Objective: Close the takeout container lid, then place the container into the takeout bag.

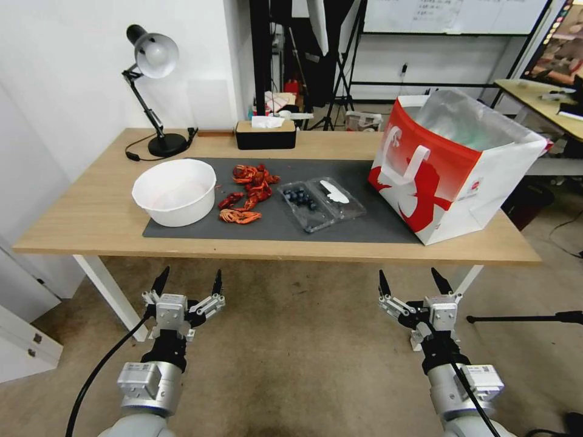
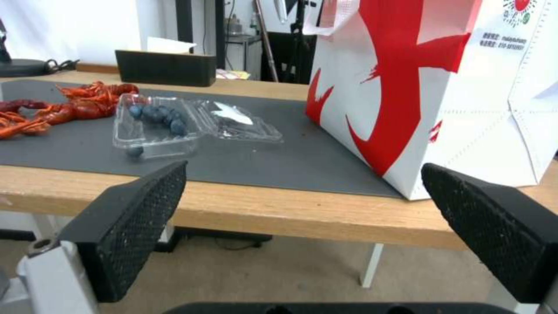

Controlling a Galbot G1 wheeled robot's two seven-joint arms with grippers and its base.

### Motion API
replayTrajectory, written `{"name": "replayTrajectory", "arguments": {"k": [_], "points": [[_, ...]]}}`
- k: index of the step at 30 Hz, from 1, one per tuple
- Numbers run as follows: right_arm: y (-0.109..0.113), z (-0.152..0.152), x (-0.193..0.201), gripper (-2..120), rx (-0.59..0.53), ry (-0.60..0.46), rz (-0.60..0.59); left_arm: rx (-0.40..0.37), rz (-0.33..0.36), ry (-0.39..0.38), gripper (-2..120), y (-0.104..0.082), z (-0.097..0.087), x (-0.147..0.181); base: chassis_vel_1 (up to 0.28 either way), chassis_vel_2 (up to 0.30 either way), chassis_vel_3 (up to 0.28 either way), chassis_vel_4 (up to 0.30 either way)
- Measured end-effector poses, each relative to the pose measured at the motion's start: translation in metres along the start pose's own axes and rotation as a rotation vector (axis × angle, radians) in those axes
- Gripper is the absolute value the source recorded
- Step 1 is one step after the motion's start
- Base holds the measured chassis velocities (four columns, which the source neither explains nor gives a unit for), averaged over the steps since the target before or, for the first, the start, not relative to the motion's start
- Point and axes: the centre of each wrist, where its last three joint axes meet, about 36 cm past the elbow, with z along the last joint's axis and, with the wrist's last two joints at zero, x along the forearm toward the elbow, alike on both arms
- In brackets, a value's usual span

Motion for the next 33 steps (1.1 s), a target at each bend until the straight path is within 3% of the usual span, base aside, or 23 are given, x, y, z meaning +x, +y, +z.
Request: {"name": "replayTrajectory", "arguments": {"k": [13,15,16,21,23,24,27,33], "points": [[0.000,0.000,0.000,100,0.000,0.001,-0.001,0.000,0.000,0.000,100,0.000,0.000,0.000,0.000,0.000,0.000,0.000],[0.011,-0.012,0.011,100,-0.033,0.007,-0.043,0.004,-0.003,0.000,100,0.000,-0.001,0.000,0.000,0.000,0.000,0.000],[0.021,-0.022,0.020,100,-0.064,0.011,-0.080,0.023,-0.008,0.003,100,-0.003,-0.005,0.001,0.000,0.000,0.000,0.000],[0.025,-0.028,0.028,100,-0.086,0.027,-0.094,0.113,-0.033,0.023,100,-0.016,-0.028,0.009,0.000,0.000,0.000,0.000],[0.025,-0.028,0.029,100,-0.091,0.026,-0.094,0.179,-0.048,0.047,100,-0.024,-0.045,0.015,0.000,0.000,0.000,0.000],[0.025,-0.028,0.029,100,-0.092,0.023,-0.093,0.249,-0.059,0.086,100,-0.032,-0.061,0.023,0.000,0.000,0.000,0.000],[0.025,-0.028,0.029,100,-0.092,0.018,-0.091,0.295,-0.069,0.145,100,-0.039,-0.064,0.028,0.000,0.000,0.000,0.000],[0.023,-0.028,0.029,100,-0.089,0.016,-0.083,0.297,-0.072,0.131,100,-0.041,-0.065,0.032,0.000,0.000,0.000,0.000]]}}
